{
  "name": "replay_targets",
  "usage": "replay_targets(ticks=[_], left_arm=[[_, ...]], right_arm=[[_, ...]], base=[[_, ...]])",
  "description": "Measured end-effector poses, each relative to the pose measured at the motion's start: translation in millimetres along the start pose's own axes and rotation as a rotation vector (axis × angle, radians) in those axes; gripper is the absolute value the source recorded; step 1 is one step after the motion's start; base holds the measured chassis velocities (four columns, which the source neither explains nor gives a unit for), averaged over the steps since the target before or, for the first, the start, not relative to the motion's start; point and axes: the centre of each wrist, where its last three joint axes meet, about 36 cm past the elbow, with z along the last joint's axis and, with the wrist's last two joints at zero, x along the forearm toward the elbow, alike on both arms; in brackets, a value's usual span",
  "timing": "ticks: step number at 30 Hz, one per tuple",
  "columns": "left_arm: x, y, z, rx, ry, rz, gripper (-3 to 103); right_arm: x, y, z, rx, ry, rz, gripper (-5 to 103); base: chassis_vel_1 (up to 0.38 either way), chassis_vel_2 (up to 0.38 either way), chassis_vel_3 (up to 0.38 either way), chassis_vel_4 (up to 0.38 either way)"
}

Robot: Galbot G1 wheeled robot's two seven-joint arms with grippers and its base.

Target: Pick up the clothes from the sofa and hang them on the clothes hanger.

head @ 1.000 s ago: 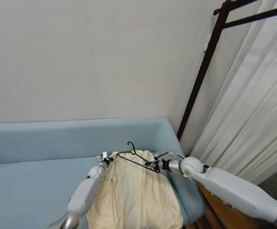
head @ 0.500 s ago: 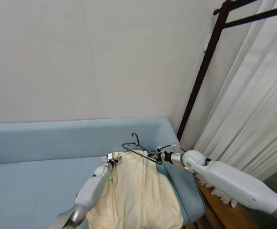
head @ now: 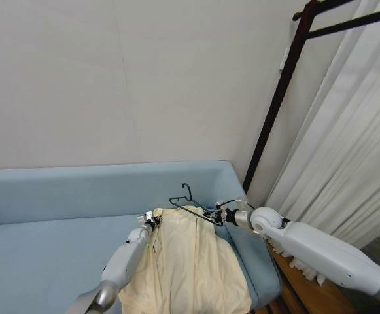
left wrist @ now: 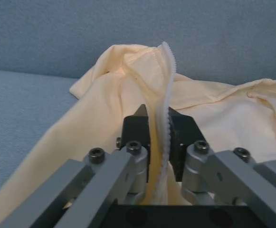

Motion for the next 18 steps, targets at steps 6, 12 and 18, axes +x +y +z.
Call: replay_targets(ticks=[6,12,18], left_arm=[[32.5,15.3,-12.8,-0.029,-0.043,0.013,1],[59.4,19.7,-26.8,-0.049,-0.093,0.020,1],[109.3,18.4,-49.5,-0.111,-0.182,0.062,1]], right_arm=[[13.1,-3.2,1.9,-0.031,0.009,-0.023,8],[23.0,-4.4,2.7,-0.076,0.023,-0.065,8],[18.5,-2.3,3.9,-0.198,0.056,-0.137,8]], base=[[0.000,0.000,0.000,0.000],[0.000,0.000,0.000,0.000],[0.000,0.000,0.000,0.000]])
